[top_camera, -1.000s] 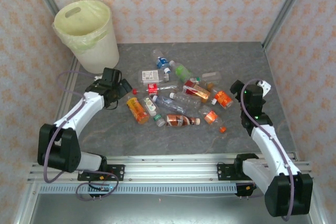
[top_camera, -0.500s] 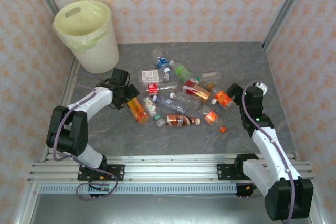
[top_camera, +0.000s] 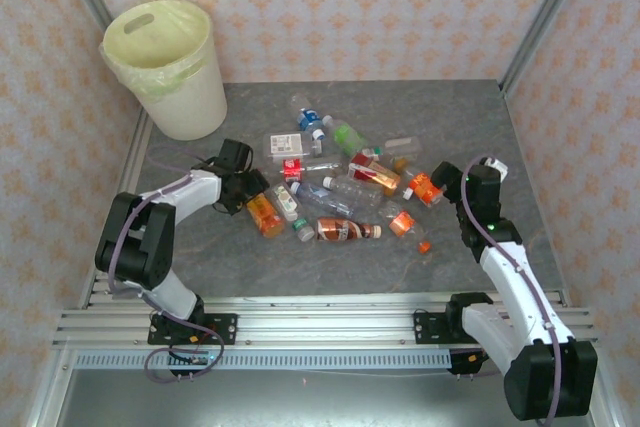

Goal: Put the plastic bottles in the bin

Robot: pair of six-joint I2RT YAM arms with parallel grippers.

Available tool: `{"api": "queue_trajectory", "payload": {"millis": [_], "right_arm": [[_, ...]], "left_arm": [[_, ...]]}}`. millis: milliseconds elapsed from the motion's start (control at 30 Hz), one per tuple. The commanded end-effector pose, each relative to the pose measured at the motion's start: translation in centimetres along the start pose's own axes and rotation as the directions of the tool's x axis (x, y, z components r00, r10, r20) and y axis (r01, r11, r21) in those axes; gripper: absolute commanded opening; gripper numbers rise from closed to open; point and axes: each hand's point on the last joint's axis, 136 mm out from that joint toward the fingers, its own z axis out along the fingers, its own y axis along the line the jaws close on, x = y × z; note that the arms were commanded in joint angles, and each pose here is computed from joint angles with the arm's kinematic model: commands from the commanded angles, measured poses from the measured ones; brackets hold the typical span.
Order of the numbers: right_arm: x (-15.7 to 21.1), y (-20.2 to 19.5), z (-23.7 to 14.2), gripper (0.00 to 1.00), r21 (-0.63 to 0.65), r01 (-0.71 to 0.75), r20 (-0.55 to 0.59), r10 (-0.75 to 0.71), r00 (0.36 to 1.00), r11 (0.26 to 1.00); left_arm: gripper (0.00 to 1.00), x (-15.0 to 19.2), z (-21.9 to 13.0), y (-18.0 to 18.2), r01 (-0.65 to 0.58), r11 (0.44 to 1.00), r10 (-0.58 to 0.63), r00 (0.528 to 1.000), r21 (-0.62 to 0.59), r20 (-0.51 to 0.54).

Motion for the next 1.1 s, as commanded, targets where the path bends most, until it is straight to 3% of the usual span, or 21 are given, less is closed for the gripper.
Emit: {"api": "queue_trajectory", "payload": {"millis": [0,300,567,767,1067], "right_arm": [[-0.5,0.5,-0.4,0.99,-0.01,0.015,-0.007,-0.015,1.0,1.0],[-1.1,1.1,-0.7,0.99,-0.032,0.02,0.002,-0.02,1.0,0.999],[-1.4,3.5,-1.5,0.99,-0.152,0.023,-0.009,-0.024,1.0,0.988],[-1.5,6.3,-2.2,0.99,-0.291,0.018,-0.012,-0.022,1.0,0.957],[-2.6,7.8,-2.6,0.99,-0.359,-0.035,0.014,0.043,0.999,0.933]], "left_arm": [[0.75,0.1,1.2,1.4,-0.022,0.999,0.022,1.0,-0.046,0.001],[0.65,-0.4,1.9,2.0,-0.037,0.999,0.037,0.999,-0.035,0.006],[0.55,-2.0,-0.7,2.0,-0.062,0.998,0.064,0.993,-0.021,0.097],[0.54,-4.3,-5.9,0.2,-0.112,0.993,0.1,0.967,0.036,0.234],[0.53,-9.8,-16.9,-2.8,-0.148,0.985,0.08,0.848,0.089,0.523]]}}
